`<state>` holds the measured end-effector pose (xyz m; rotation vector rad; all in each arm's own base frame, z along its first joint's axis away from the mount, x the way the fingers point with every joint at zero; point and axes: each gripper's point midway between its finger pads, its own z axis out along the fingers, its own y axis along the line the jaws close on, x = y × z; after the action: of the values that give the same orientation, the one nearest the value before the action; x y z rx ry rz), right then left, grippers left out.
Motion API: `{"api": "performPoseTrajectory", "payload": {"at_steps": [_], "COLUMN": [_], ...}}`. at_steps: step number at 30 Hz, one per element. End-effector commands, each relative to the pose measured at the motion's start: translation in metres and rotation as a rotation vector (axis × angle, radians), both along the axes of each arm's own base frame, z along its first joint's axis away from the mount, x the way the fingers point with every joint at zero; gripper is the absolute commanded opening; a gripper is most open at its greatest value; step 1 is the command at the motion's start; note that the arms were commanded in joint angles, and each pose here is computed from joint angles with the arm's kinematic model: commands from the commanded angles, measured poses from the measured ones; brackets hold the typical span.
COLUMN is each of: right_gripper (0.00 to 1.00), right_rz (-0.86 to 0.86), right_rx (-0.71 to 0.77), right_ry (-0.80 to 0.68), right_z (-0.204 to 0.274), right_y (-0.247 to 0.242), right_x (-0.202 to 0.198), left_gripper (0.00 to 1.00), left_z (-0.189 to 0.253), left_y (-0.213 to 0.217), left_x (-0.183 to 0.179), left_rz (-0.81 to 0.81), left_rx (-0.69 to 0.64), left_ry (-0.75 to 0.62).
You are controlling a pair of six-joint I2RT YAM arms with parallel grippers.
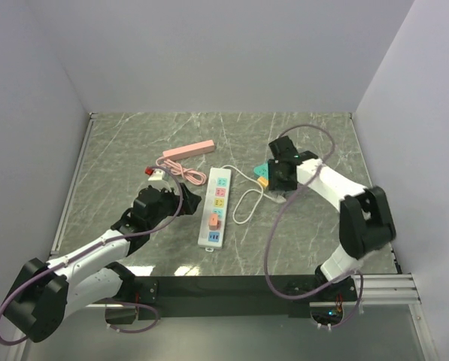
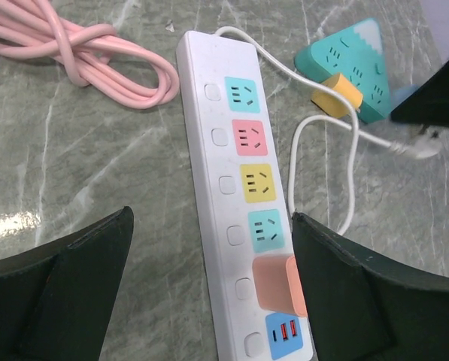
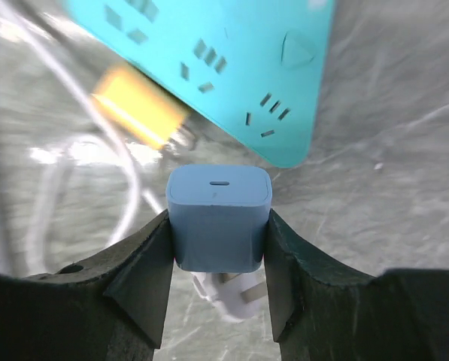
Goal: Insert the plug
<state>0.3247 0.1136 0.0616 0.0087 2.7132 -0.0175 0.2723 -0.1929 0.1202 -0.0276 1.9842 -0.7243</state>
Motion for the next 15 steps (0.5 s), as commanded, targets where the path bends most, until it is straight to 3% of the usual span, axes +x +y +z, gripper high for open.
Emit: {"api": "performPoseTrajectory", "payload": {"at_steps": [1,5,15], "right_gripper": [0.10,0.09,0.07], "right_rz": [-0.031,0.000,0.069], "right_rx": [0.053,0.151,0.289], "right_ry": [-0.239,-0.331,-0.415], "right_z": [0.066,0.098,0.106], "right_y": [-0.003,0.010,0.050], "right_x": [0.020,0.023,0.019], "left_gripper": [0.92,0.92,0.91], "left_z": [0.037,0.055,0.065], "left_y": [-0.012,-0.018,-0.049], "left_x": [0.010,0.006,-0.013], "left_rz": [-0.047,-0.094,-0.255], "left_rx": [-0.042,-0.073,-0.097], "left_ry": [-0.115,-0.175,-0.228]}}
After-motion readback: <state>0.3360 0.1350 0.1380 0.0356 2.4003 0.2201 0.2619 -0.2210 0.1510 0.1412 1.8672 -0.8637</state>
